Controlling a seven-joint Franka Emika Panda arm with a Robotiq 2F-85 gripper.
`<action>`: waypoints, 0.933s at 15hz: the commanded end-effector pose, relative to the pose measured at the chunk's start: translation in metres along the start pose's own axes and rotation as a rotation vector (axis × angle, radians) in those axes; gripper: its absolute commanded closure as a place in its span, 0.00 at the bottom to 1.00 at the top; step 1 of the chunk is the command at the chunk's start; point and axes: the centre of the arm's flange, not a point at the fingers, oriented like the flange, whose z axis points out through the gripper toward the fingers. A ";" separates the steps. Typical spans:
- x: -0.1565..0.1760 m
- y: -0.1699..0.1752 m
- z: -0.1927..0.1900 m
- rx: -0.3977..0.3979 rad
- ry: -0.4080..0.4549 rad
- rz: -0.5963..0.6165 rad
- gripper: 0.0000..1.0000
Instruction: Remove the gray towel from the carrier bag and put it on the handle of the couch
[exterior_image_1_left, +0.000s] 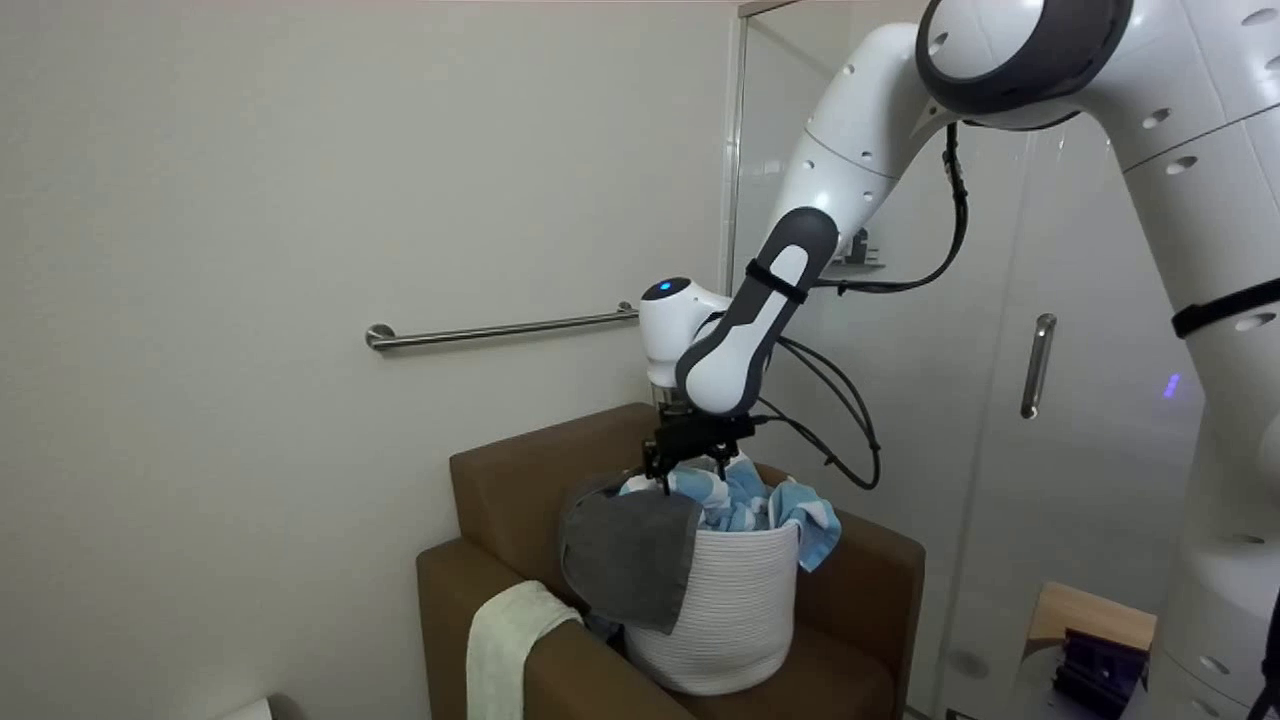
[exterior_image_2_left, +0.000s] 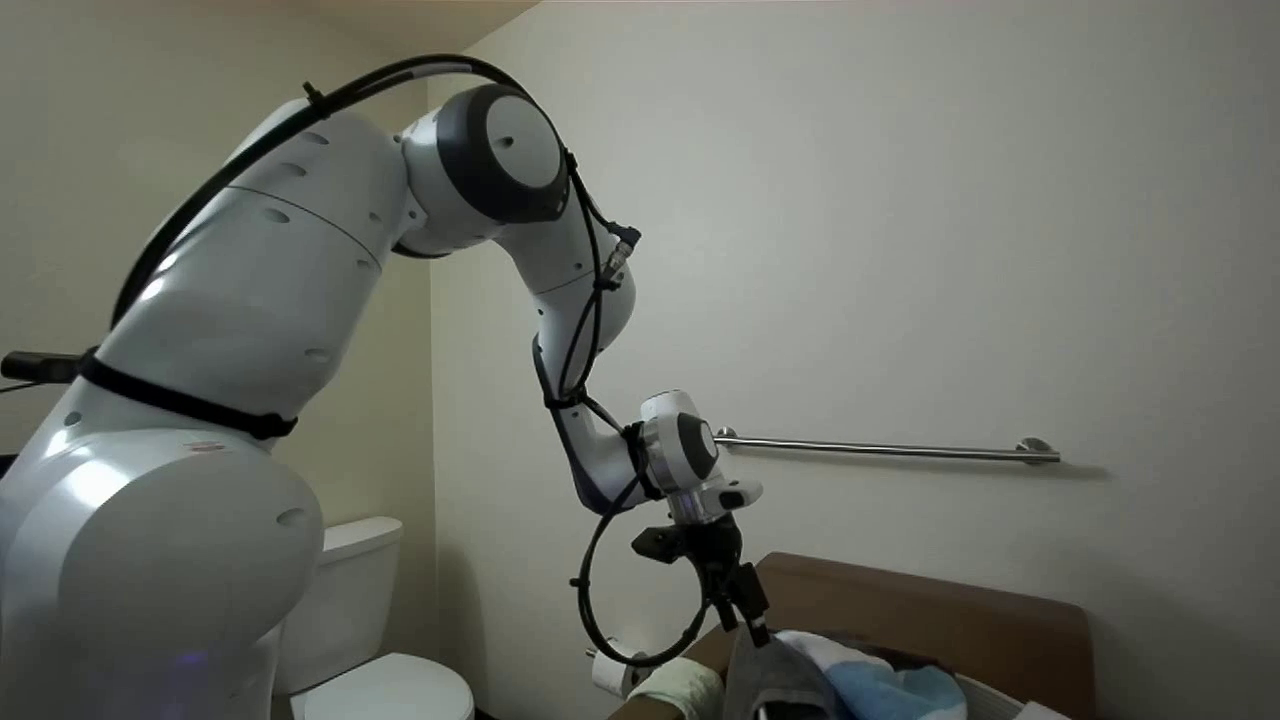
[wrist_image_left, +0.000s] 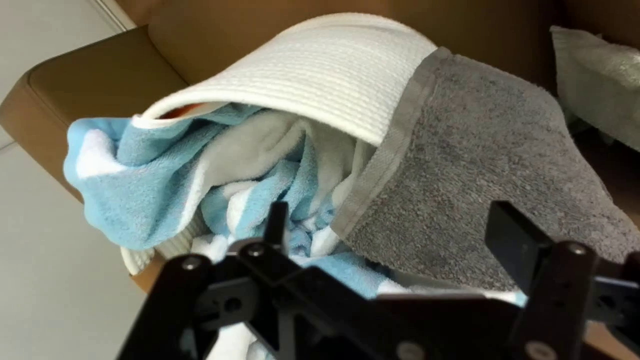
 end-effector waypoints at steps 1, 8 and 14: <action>0.029 -0.018 0.057 0.029 -0.109 -0.007 0.00; 0.034 -0.037 0.135 0.101 -0.186 -0.068 0.00; 0.057 -0.051 0.158 0.104 -0.134 0.041 0.54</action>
